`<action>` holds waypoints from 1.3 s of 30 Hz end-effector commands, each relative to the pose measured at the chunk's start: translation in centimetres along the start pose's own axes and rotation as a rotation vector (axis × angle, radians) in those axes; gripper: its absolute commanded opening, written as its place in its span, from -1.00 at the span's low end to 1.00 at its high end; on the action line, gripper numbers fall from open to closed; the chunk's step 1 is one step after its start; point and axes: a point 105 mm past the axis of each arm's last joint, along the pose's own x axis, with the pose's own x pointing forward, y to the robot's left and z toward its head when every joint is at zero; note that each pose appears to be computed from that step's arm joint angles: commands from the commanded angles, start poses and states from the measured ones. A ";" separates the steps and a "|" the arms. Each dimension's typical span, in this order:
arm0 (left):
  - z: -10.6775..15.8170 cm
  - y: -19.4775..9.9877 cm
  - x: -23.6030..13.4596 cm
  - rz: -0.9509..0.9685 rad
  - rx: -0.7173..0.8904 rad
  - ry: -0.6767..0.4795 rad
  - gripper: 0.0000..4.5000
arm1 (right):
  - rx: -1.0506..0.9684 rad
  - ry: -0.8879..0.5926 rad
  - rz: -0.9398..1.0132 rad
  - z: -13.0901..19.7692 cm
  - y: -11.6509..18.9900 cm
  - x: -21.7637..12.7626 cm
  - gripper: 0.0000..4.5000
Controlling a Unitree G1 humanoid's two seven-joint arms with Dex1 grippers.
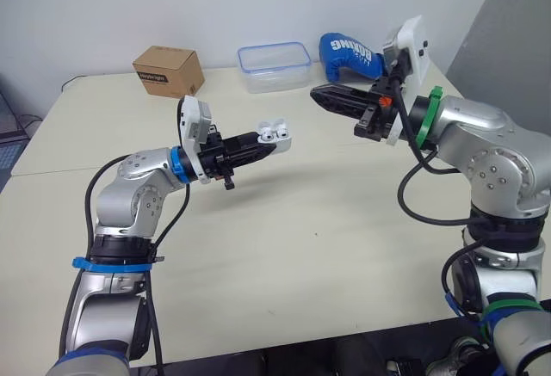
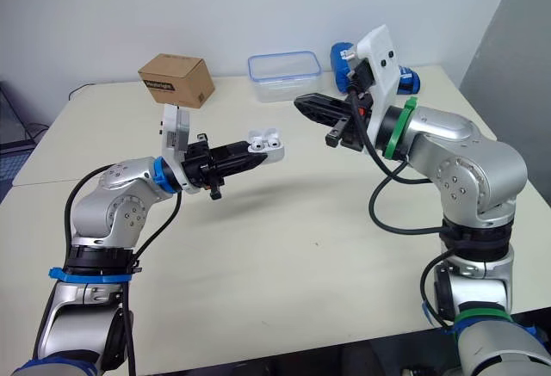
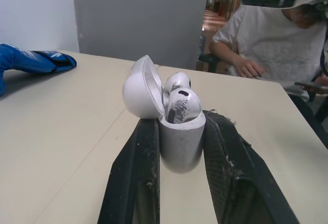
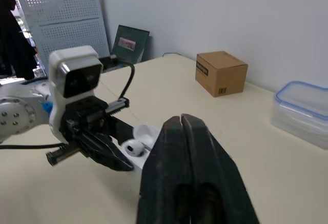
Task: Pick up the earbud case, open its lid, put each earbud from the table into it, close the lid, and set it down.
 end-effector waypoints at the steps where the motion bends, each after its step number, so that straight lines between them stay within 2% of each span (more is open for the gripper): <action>1: 1.5 -1.2 0.1 -0.052 0.048 -0.023 -0.65 | -0.057 0.032 0.032 -0.7 -0.6 0.1 -0.98; 5: 1.7 -2.0 0.4 -0.086 0.043 -0.021 -0.65 | -0.102 0.094 0.080 -2.5 -1.8 1.4 -0.98; 17: 1.5 -3.3 0.9 -0.099 0.023 -0.024 -0.65 | -0.179 0.124 0.329 -3.3 0.8 4.2 -0.98; 26: 1.0 -3.4 1.3 -0.102 0.001 -0.026 -0.65 | -0.198 0.075 0.354 -2.1 2.0 4.9 -0.98; 39: 0.9 -2.5 0.4 -0.054 -0.003 -0.020 -0.65 | -0.259 0.002 0.300 -0.1 1.3 4.2 -0.98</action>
